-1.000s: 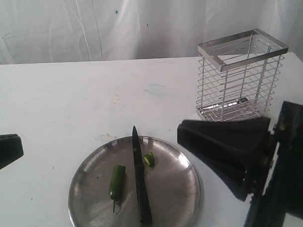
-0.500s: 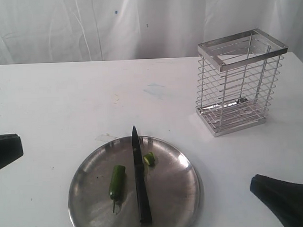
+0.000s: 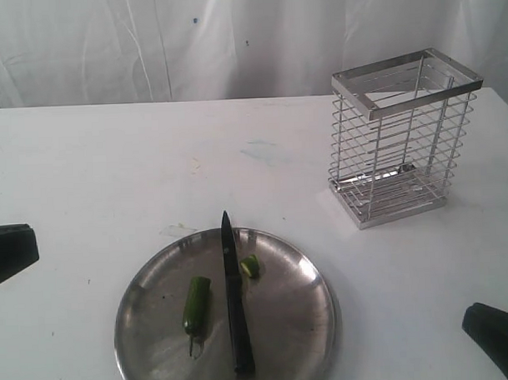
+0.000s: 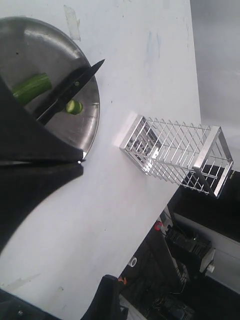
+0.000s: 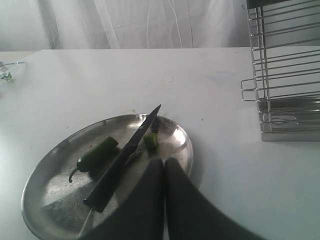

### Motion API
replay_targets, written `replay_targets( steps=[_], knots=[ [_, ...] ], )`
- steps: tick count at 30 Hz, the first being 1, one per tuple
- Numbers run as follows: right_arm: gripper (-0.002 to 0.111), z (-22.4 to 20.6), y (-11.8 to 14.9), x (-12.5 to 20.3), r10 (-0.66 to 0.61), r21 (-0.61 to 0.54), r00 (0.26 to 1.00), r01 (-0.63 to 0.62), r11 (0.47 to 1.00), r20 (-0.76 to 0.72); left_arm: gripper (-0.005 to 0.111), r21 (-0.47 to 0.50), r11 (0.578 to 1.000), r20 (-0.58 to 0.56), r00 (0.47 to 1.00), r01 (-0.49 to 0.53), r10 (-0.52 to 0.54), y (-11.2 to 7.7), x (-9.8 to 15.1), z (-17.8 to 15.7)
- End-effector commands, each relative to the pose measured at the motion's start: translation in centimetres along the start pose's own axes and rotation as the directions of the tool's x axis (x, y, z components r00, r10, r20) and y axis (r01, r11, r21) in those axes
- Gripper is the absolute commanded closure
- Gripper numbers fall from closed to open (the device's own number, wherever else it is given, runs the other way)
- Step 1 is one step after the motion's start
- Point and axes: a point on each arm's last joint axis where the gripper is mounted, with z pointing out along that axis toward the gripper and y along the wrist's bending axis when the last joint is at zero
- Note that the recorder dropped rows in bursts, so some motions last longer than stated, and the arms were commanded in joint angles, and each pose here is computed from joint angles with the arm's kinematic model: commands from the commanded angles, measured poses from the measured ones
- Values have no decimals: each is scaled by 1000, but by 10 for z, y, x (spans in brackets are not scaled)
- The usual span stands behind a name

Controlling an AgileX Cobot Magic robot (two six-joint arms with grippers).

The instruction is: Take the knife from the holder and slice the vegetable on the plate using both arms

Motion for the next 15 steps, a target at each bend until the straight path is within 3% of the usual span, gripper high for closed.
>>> replay_targets(
  steps=[1,9,15],
  knots=[
    [108,0,-1,2,-12,10,1000,12,1000,1,107,11,1000,1,1000,10,-10,-1,2,-1],
    [108,-5,-3,0,-9,40,998,6,999,56,107,10,1000,3,1000,10,-10,-1,2,-1],
    [108,-7,-13,-3,18,226,993,-44,973,114,107,11,1000,9,1000,6,-6,-2,1,-2]
  ],
)
